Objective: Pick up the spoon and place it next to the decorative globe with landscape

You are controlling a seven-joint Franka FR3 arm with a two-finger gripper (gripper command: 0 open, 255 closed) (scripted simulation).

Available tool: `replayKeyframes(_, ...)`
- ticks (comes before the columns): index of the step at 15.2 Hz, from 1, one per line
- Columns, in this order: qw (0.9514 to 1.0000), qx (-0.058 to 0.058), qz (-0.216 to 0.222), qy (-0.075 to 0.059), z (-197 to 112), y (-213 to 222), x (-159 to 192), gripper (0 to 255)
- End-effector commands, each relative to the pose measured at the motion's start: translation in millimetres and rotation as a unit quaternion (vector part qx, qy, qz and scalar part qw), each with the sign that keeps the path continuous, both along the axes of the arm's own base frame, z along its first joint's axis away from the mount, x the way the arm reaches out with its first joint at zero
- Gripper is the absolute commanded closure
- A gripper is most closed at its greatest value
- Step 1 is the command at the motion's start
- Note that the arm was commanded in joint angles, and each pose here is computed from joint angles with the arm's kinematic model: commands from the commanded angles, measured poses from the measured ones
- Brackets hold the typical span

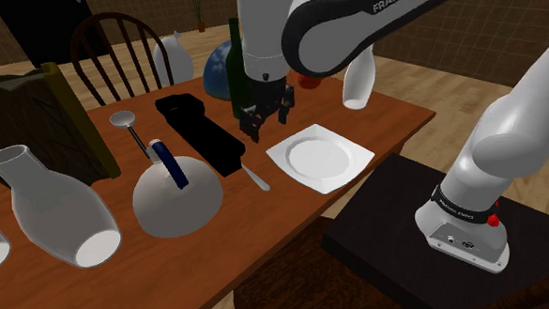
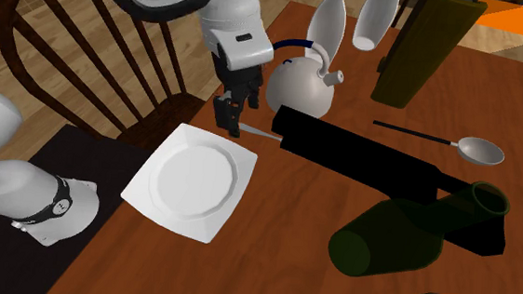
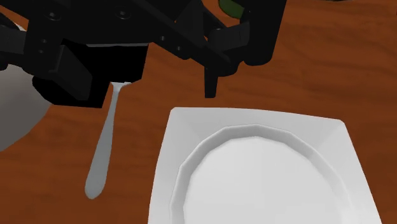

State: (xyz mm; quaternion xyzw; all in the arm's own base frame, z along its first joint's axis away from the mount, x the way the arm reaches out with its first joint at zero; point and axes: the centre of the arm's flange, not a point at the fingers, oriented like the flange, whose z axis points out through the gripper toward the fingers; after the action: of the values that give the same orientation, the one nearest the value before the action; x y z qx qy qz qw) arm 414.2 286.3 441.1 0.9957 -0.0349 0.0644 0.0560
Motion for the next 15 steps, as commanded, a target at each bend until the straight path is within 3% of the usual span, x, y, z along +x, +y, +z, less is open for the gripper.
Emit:
replayKeyframes(1,1.0000,-0.006,-0.006,0.001,-19,21,8,0)
replayKeyframes(7,0.9995,-0.025,-0.019,0.006,-69,74,31,0)
replayKeyframes(15,0.9995,-0.025,-0.019,0.006,-108,68,35,0)
